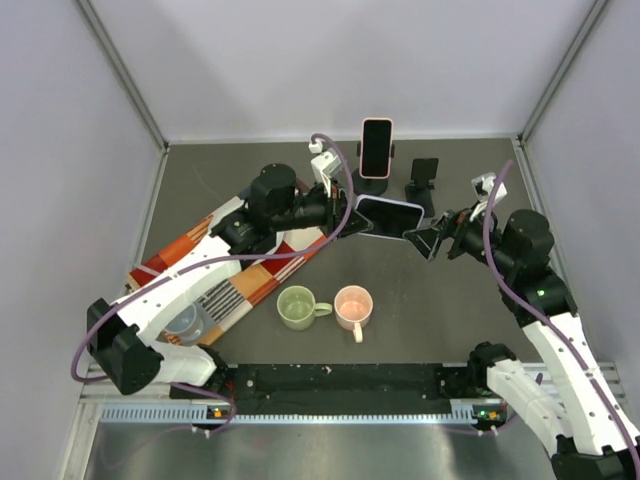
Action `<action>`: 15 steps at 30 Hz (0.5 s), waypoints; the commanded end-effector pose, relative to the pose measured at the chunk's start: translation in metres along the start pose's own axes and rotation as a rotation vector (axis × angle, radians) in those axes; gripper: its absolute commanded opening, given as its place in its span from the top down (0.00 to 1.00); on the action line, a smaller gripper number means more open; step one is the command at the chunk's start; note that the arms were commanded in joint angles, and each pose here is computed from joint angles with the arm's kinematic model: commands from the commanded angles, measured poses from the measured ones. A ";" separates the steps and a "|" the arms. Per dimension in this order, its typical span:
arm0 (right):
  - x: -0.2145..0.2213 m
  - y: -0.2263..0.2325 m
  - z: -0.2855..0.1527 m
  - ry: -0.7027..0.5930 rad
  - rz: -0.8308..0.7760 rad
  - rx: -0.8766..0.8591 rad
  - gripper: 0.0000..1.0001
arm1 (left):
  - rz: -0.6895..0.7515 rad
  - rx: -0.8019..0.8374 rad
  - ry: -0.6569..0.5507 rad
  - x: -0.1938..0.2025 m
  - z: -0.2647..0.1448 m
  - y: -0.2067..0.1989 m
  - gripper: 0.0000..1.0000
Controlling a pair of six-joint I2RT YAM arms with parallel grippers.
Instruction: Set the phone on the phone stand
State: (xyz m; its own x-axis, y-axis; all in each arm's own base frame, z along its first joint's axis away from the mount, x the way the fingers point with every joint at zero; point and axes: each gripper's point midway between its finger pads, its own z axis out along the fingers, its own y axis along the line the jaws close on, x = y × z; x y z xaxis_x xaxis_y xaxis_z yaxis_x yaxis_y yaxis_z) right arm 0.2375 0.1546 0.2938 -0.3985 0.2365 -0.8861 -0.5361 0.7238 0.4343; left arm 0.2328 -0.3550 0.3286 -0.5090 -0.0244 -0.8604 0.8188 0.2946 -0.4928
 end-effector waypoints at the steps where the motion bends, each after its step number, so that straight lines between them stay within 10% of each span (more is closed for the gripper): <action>1: -0.019 0.016 -0.010 -0.016 -0.170 -0.063 0.01 | 0.133 -0.040 -0.027 -0.035 -0.017 -0.014 1.00; 15: -0.008 0.040 -0.006 0.000 -0.650 -0.051 0.01 | 0.019 -0.114 0.145 -0.025 -0.011 -0.005 1.00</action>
State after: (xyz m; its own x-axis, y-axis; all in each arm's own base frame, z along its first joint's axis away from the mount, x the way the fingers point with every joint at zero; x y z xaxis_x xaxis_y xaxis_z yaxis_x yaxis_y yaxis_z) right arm 0.2029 0.1938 0.2910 -0.1341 -0.1783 -0.9748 -0.7703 0.6376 -0.0107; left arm 0.2406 -0.3483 0.3283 -0.5892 0.1378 -0.7962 0.7634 0.4179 -0.4926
